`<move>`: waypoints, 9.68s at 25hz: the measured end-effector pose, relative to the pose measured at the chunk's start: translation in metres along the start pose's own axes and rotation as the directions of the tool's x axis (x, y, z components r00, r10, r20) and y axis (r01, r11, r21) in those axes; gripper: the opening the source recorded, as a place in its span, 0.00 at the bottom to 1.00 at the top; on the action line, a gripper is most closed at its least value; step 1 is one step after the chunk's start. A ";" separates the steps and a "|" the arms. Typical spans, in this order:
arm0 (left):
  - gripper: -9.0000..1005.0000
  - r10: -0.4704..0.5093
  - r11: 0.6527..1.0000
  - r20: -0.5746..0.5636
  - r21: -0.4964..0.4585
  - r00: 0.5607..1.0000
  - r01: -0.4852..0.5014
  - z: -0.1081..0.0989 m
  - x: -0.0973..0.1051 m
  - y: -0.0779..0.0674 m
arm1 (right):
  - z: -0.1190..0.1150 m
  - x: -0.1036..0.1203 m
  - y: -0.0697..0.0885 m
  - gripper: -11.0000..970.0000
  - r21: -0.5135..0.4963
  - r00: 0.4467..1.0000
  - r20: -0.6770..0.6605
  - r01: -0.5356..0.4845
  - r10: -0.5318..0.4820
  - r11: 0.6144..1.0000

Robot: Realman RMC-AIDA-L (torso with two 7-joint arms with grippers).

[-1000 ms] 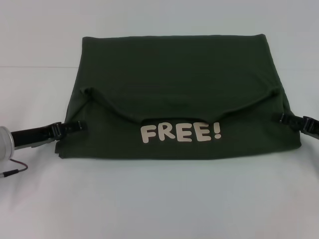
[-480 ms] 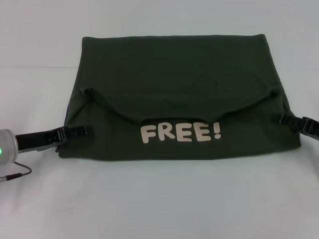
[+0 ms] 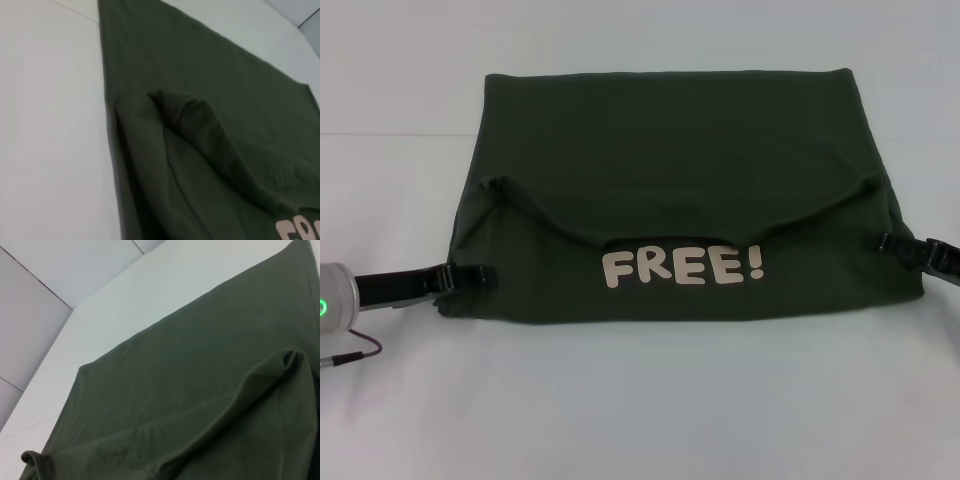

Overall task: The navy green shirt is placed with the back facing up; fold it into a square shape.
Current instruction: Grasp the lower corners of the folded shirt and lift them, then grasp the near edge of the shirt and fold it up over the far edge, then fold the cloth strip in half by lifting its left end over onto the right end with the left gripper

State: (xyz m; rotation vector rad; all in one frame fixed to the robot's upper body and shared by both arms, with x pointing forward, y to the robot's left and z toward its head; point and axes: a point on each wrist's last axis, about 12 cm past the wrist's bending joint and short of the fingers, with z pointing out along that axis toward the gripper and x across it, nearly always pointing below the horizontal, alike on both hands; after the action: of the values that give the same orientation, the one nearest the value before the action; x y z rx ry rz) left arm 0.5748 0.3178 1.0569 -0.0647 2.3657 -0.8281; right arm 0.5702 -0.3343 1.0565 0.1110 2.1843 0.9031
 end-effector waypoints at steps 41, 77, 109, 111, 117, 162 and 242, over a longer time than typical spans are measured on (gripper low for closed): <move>0.06 0.027 1.000 -0.010 0.003 1.000 -0.027 0.002 -0.005 -0.004 | 0.016 -0.070 0.026 0.94 0.250 0.938 -0.338 0.008 0.080 0.968; 0.06 0.026 0.999 -0.019 0.024 0.999 -0.025 0.003 -0.006 -0.008 | 0.021 -0.058 0.028 0.13 0.227 0.935 -0.351 0.029 0.054 0.973; 0.06 0.029 0.964 -0.508 0.243 0.861 0.111 -0.078 0.042 -0.010 | -0.050 0.042 0.020 0.04 -0.184 0.639 -0.749 0.051 -0.174 0.982; 0.06 0.053 0.965 -0.546 0.243 0.836 0.097 -0.080 0.044 -0.010 | -0.052 0.047 0.020 0.04 -0.200 0.615 -0.766 0.050 -0.188 0.978; 0.06 0.082 0.962 -0.573 0.260 0.815 0.086 -0.078 0.048 -0.012 | -0.053 0.055 0.020 0.04 -0.230 0.585 -0.780 0.057 -0.219 0.971; 0.06 -0.147 0.978 0.281 0.185 0.948 0.096 -0.008 -0.038 -0.006 | 0.003 -0.050 0.004 0.04 -0.017 0.975 0.055 -0.214 0.215 0.977; 0.92 -0.156 0.988 0.053 0.016 0.986 0.155 -0.046 0.008 0.024 | 0.002 0.002 -0.002 0.97 -0.035 1.000 0.007 -0.004 0.004 0.999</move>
State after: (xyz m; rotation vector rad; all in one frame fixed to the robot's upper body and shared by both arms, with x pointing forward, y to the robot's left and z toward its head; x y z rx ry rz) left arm 0.5451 0.3605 1.0668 -0.2664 2.3271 -0.9018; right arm 0.5703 -0.3337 1.0531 0.1018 2.1611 0.9410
